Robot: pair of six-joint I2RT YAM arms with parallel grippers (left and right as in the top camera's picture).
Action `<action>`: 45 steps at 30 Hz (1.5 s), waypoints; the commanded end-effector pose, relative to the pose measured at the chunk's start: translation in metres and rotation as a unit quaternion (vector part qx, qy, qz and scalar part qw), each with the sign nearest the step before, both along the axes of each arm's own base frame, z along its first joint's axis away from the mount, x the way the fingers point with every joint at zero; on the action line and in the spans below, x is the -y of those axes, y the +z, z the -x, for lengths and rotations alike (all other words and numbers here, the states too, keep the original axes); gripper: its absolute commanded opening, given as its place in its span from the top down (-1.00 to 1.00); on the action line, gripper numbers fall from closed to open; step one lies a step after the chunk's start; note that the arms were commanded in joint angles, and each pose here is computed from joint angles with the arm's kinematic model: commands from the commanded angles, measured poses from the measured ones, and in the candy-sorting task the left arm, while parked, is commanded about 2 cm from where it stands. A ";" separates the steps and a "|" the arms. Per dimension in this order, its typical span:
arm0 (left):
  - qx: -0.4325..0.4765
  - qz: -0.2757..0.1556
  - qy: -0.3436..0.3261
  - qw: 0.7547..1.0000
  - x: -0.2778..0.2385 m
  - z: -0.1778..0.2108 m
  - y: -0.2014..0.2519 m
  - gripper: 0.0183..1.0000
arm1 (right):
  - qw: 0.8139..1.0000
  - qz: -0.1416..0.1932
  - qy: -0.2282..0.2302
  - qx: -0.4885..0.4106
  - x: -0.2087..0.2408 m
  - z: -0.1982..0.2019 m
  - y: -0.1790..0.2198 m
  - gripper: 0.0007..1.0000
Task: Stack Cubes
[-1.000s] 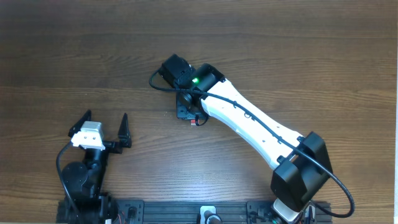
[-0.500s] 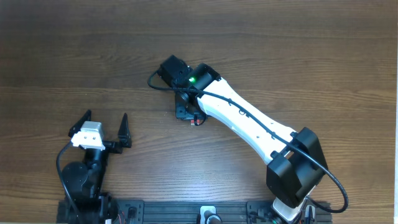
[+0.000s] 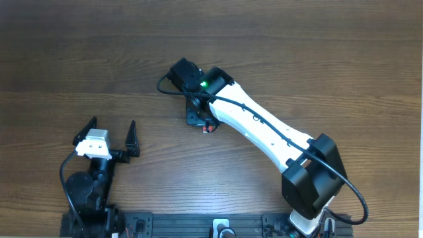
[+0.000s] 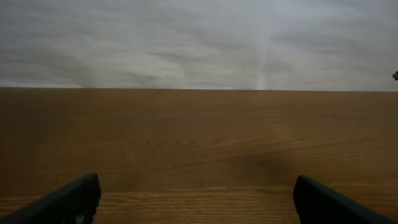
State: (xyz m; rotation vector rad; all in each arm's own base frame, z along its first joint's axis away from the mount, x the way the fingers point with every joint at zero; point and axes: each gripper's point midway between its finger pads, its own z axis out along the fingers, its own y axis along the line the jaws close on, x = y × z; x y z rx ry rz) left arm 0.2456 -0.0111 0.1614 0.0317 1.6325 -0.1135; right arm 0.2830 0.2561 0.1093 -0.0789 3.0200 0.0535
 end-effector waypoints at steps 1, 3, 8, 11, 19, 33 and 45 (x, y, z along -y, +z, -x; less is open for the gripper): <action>0.001 -0.007 -0.002 1.000 0.000 0.000 -0.001 -1.00 | 1.000 0.003 -0.008 0.011 0.000 -0.009 0.002 0.98; 0.001 -0.007 -0.002 1.000 0.000 0.000 -0.001 -1.00 | 1.000 0.003 -0.009 0.012 0.001 -0.010 0.002 0.98; 0.001 -0.007 -0.002 1.000 0.000 0.000 -0.001 -1.00 | 1.000 0.003 -0.009 0.012 0.001 -0.010 0.002 0.98; 0.001 -0.007 -0.002 1.000 0.000 0.000 -0.001 -1.00 | 1.000 0.003 -0.010 0.012 0.002 -0.010 0.002 0.95; 0.001 -0.007 -0.002 1.000 0.000 0.000 -0.001 -1.00 | 1.000 0.003 -0.010 0.012 0.002 -0.010 0.002 0.31; 0.001 -0.007 -0.002 1.000 0.000 0.000 -0.001 -1.00 | 1.000 0.002 -0.010 0.015 0.001 -0.012 0.004 -0.98; 0.001 -0.007 -0.002 1.000 0.000 0.000 -0.001 -1.00 | 0.979 0.027 -0.021 0.199 0.055 -0.065 0.109 -0.99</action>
